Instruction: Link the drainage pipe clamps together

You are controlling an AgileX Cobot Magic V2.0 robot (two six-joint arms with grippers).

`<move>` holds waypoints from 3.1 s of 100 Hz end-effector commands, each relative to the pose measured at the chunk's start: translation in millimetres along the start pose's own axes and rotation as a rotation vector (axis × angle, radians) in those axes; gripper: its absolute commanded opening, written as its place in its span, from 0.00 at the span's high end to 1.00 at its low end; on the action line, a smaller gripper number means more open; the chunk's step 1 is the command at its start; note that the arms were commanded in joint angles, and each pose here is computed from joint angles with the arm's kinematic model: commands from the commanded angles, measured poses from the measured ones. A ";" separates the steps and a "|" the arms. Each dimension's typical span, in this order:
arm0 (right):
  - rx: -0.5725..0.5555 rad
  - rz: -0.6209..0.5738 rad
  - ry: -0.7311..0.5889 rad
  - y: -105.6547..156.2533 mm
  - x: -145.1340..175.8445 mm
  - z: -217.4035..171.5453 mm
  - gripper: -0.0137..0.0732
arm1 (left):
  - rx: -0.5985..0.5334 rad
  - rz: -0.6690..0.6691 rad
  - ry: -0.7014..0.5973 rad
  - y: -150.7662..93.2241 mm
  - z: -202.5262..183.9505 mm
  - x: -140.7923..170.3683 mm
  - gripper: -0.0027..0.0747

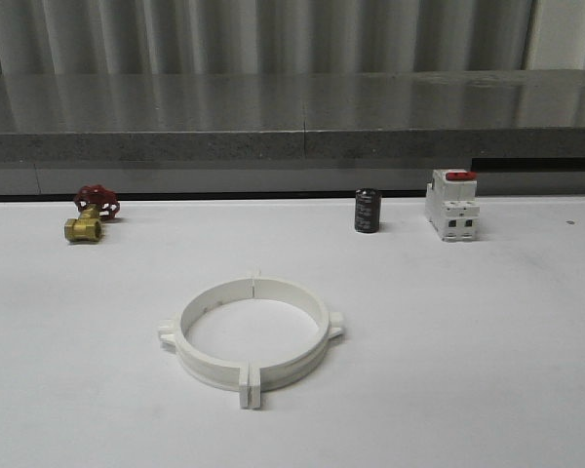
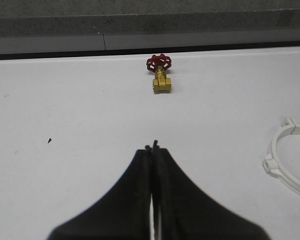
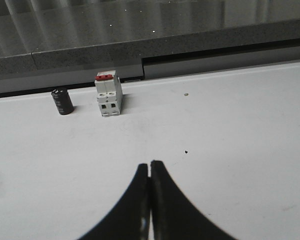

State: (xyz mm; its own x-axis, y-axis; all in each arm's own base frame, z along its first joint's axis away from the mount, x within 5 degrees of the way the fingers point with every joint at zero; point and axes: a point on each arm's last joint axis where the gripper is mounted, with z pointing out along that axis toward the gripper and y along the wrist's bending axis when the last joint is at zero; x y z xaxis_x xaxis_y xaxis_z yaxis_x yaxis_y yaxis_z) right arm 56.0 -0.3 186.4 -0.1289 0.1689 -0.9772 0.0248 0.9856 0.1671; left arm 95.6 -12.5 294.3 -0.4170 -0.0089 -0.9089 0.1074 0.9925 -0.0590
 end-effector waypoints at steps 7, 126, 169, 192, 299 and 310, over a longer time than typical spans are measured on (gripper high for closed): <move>-0.020 -0.011 -0.151 2.5 -16.1 -3.6 0.92 | 0.005 0.002 -0.101 -0.9 -3.7 -15.5 0.99; -0.023 -0.011 -0.169 2.9 -17.7 -3.9 0.92 | 0.005 -0.004 -0.101 -0.9 -3.7 -15.5 0.99; -0.023 -0.011 -0.169 2.9 -17.7 -3.9 0.92 | 0.008 -0.009 -0.186 -1.0 -5.4 -22.3 0.99; -0.023 -0.011 -0.169 2.9 -17.7 -3.9 0.92 | 0.007 -0.010 -0.338 0.7 -12.5 -3.2 0.99; -0.023 -0.011 -0.168 2.8 -17.6 -3.9 0.92 | -0.066 -0.030 -0.516 11.4 -2.2 97.3 0.99; -0.023 -0.011 -0.168 2.8 -17.6 -3.9 0.92 | -0.066 -0.035 -0.527 11.6 -1.8 97.8 0.99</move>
State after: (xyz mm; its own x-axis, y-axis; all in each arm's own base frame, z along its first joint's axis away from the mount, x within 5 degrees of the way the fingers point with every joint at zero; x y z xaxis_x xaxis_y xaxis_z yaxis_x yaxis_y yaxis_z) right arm 56.6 -0.2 191.4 -0.0751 0.1705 -0.9825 0.0143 0.9854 0.1699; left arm 55.8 -2.5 205.9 -0.0070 -0.0675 -0.9977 0.0394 0.9969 -0.0677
